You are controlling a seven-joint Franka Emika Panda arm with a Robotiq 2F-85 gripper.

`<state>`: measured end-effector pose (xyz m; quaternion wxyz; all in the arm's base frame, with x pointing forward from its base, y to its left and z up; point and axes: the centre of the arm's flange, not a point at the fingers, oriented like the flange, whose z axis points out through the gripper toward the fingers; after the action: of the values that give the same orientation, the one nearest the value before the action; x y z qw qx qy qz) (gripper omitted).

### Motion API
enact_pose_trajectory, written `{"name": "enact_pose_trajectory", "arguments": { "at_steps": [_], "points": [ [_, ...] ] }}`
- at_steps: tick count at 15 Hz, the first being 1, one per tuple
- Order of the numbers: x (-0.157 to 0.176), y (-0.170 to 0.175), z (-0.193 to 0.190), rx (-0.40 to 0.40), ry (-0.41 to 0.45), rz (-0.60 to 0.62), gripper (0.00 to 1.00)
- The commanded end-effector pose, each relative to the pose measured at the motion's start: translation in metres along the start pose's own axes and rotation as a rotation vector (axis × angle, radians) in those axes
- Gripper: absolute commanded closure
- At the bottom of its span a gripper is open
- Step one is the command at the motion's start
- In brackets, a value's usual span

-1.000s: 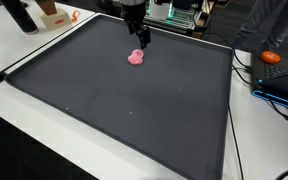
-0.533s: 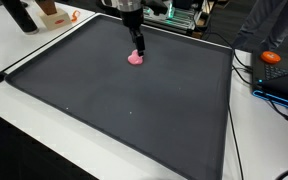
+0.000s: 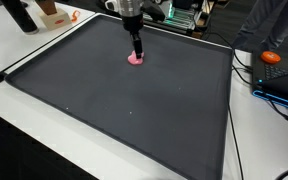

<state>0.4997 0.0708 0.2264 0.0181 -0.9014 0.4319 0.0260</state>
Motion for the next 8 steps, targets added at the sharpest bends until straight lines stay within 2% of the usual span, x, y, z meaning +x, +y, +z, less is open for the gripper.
{"name": "enact_pose_trajectory", "arguments": {
  "at_steps": [1, 3, 5, 6, 8],
  "points": [
    [-0.003, 0.011, 0.015, -0.006, 0.027, 0.049, 0.01],
    [-0.002, 0.014, 0.019, -0.009, 0.035, 0.060, 0.09],
    [-0.001, 0.015, 0.022, -0.012, 0.038, 0.071, 0.34],
    [-0.001, 0.015, 0.024, -0.014, 0.039, 0.074, 0.36],
    [0.000, 0.016, 0.026, -0.015, 0.037, 0.079, 0.53]
  ]
}}
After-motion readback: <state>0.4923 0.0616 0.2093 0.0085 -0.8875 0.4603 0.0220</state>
